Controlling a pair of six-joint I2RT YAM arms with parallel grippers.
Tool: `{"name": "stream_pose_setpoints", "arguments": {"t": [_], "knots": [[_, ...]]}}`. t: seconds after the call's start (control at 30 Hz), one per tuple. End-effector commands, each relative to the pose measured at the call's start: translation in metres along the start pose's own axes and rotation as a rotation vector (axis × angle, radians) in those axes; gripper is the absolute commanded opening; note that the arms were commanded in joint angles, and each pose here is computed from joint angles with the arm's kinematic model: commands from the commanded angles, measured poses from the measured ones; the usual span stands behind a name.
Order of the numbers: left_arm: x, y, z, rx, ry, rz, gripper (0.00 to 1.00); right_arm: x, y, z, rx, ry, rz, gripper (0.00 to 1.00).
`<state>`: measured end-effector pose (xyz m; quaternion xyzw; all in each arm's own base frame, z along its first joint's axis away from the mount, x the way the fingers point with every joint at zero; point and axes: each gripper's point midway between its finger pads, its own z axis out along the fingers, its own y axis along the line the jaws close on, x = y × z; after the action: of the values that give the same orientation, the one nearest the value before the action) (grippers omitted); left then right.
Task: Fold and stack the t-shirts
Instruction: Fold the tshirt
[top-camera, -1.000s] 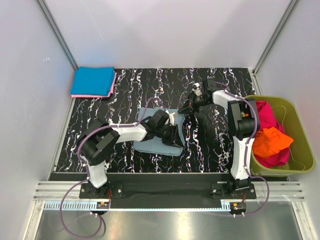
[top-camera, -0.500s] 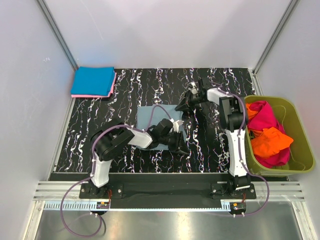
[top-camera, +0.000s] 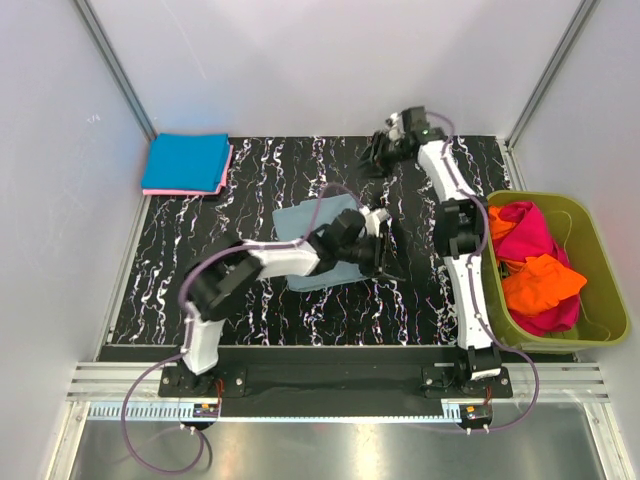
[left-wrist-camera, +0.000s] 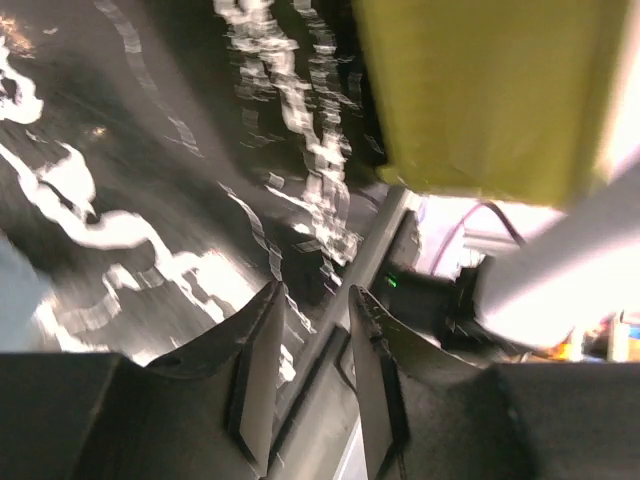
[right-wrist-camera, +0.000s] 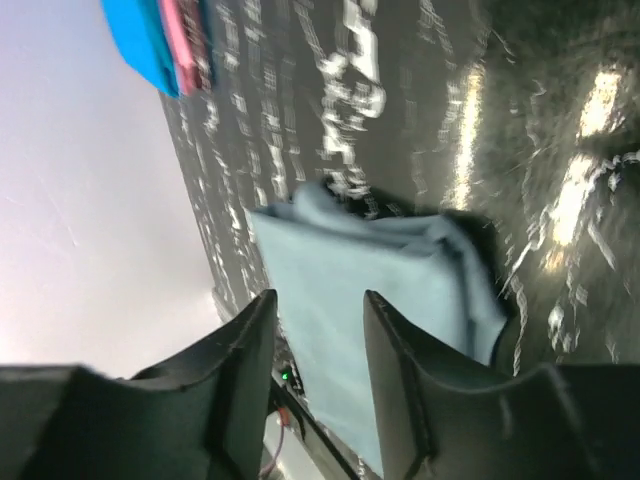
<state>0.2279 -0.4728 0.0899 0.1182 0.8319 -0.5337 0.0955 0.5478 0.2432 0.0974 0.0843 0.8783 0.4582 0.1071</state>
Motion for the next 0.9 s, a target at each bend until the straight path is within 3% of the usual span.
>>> {"name": "stream_pose_setpoints", "arguments": {"t": [0.0, 0.03, 0.07, 0.13, 0.17, 0.23, 0.27, 0.33, 0.4, 0.63, 0.7, 0.87], "knots": [[-0.027, -0.062, -0.065, -0.013, -0.097, 0.202, 0.37, -0.01, 0.031, -0.083, 0.122, -0.112, -0.001, 0.51], [-0.032, -0.081, -0.091, -0.006, -0.144, 0.275, 0.37, -0.004, 0.017, -0.086, 0.164, -0.102, 0.044, 0.54], [-0.026, -0.069, -0.105, -0.064, -0.128, 0.254, 0.37, 0.001, 0.033, -0.107, 0.16, -0.129, 0.031, 0.55], [-0.036, -0.044, -0.14, -0.153, -0.187, 0.226, 0.37, 0.023, 0.015, -0.11, 0.216, -0.089, 0.07, 0.58], [-0.05, -0.041, -0.174, -0.178, -0.258, 0.204, 0.39, 0.033, 0.028, -0.126, 0.215, -0.1, 0.038, 0.59], [-0.05, -0.012, -0.2, -0.231, -0.305, 0.136, 0.42, 0.066, -0.001, -0.12, 0.28, -0.044, 0.087, 0.59], [-0.062, -0.006, -0.229, -0.253, -0.383, 0.116, 0.43, 0.078, 0.012, -0.134, 0.275, -0.073, 0.071, 0.6], [-0.06, 0.019, -0.25, -0.309, -0.425, 0.07, 0.44, 0.116, -0.014, -0.123, 0.302, -0.033, 0.115, 0.58], [-0.064, 0.039, -0.277, -0.36, -0.478, 0.014, 0.44, 0.146, -0.007, -0.132, 0.309, -0.041, 0.087, 0.56], [-0.075, 0.061, -0.336, -0.48, -0.643, -0.054, 0.49, 0.279, -0.043, -0.101, 0.361, 0.079, 0.084, 0.35], [-0.076, 0.07, -0.347, -0.518, -0.673, -0.09, 0.5, 0.293, -0.056, -0.09, 0.35, 0.075, 0.115, 0.22], [-0.064, 0.079, -0.343, -0.51, -0.651, -0.132, 0.46, 0.3, -0.08, -0.07, 0.356, 0.092, 0.181, 0.13]]}}
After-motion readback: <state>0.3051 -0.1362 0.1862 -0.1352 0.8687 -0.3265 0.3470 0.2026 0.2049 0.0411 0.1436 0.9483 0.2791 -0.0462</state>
